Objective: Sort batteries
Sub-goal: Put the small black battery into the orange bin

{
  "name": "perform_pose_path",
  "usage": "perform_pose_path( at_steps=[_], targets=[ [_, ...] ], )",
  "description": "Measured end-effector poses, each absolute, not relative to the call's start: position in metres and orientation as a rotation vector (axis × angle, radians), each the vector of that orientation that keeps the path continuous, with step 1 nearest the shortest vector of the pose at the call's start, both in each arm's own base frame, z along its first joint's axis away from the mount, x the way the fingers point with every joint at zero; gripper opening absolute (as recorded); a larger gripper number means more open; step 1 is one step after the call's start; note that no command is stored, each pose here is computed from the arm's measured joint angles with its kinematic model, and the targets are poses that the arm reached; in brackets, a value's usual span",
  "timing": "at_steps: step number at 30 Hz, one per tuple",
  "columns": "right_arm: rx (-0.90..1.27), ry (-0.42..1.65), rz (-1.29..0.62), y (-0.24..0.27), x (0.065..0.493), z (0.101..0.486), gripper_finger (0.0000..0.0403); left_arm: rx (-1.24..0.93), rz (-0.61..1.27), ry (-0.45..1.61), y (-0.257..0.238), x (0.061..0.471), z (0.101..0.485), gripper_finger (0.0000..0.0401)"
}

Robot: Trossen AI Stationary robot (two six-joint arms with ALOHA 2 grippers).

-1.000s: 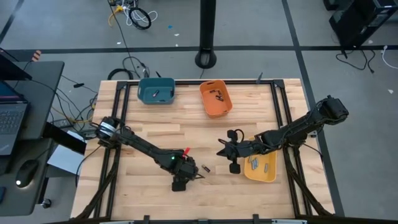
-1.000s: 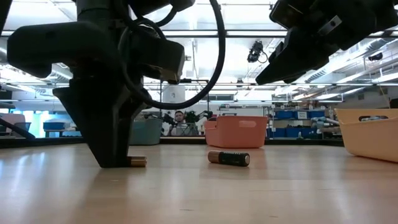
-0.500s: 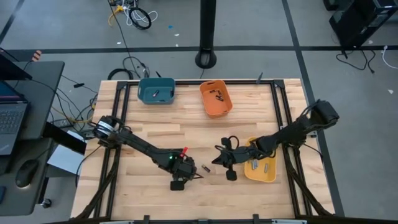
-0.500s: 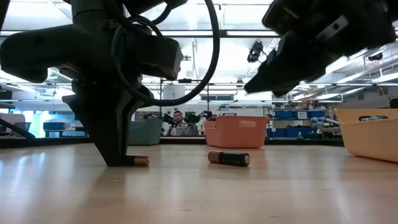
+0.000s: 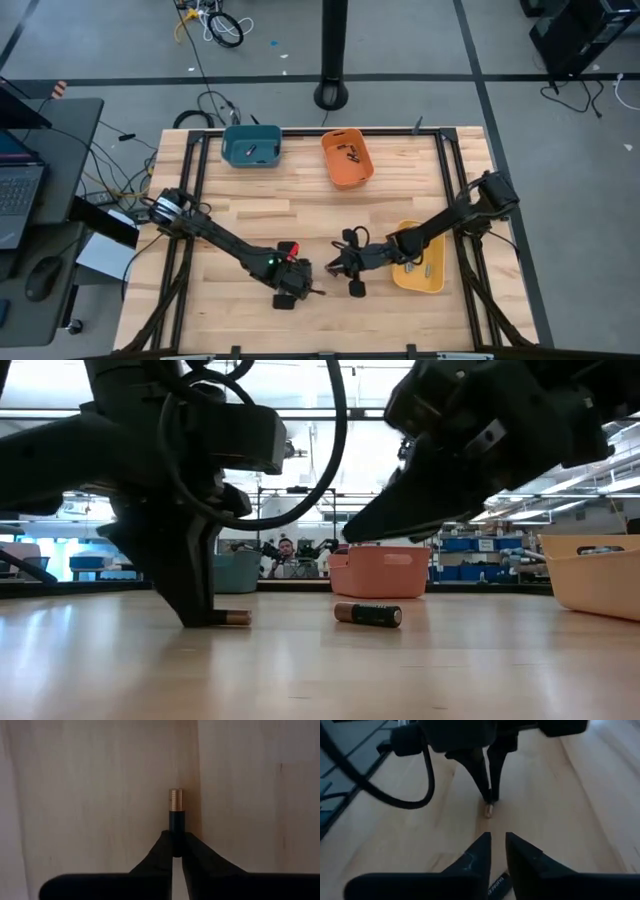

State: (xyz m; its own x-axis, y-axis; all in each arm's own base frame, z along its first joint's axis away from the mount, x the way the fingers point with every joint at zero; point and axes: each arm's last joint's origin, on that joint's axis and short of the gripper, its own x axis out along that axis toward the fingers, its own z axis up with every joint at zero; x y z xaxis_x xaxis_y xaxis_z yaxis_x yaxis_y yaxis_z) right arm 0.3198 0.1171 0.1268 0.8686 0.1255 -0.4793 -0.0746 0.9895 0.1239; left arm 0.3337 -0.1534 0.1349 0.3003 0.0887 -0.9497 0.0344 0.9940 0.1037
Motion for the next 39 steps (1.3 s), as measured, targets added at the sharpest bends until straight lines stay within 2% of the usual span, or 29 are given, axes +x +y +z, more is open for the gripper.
perform_pose_path(
  at_steps=[9,14,26,39],
  targets=[
    [0.089,0.527,0.103,0.127,0.347,0.111,0.0142,0.128,0.073,1.201,-0.154,0.336,0.140,0.0022],
    [0.085,0.534,0.101,0.130,0.356,0.106,0.0166,0.134,0.100,1.169,-0.151,0.336,0.146,0.0020],
    [0.054,0.561,0.015,0.120,0.358,0.103,0.0171,0.126,0.101,1.116,-0.152,0.340,0.150,0.0020],
    [0.069,0.569,0.056,0.119,0.358,0.103,0.0172,0.125,0.083,1.066,-0.154,0.344,0.154,0.0020]
  ],
)
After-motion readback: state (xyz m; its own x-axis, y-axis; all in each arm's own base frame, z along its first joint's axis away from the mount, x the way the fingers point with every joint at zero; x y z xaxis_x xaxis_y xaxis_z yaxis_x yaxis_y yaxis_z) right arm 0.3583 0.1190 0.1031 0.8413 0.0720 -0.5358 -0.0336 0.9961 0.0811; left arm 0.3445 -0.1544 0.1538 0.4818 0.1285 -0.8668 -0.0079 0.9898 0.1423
